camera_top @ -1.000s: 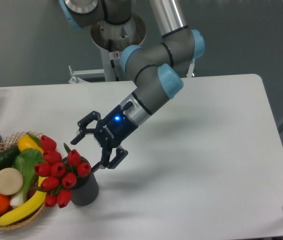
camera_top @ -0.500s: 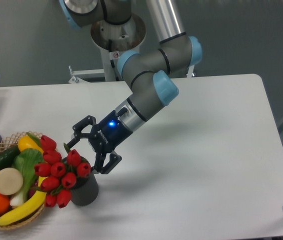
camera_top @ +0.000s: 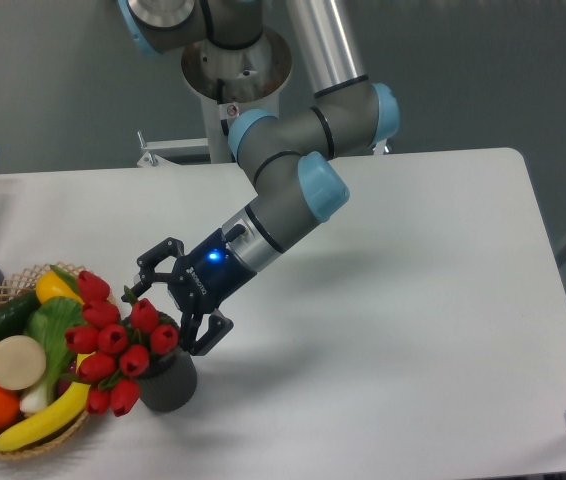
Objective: Pick up the flowers from the vase
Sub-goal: 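Lower the open gripper around the tulip stems above the vase rim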
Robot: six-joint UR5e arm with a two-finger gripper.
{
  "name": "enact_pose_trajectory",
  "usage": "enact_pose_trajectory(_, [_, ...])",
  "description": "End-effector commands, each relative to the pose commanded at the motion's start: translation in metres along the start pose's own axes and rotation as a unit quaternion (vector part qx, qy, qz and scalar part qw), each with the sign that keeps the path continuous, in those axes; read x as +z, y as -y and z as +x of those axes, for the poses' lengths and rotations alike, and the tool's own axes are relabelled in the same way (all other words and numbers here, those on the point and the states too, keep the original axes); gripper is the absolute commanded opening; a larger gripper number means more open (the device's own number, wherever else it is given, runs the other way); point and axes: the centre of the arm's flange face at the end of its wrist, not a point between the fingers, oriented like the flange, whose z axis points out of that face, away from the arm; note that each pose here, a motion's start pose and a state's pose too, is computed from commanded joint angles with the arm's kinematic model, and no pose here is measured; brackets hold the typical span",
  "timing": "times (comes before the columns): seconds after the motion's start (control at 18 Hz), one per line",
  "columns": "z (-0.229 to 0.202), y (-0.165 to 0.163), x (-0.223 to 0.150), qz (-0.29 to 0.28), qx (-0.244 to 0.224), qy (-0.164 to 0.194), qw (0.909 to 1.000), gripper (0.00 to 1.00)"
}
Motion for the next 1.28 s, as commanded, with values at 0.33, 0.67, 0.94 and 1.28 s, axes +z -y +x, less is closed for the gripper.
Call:
enact_pose_trajectory(0.33, [-0.0051,0.0003,0.0017,0.000,0.002,0.000,1.0000,0.90])
enact_pose_trajectory(0.67, [-0.0055,0.0007,0.0015,-0.001,0.002,0.000,1.0000,0.66])
enact_pose_trajectory(0.94, [-0.0055,0.0007,0.0015,-0.001,0.000,0.000,1.0000,0.52])
enact_pose_trajectory(1.28, [-0.0047,0.0031,0.0002,0.001,-0.001,0.001,1.0000,0.43])
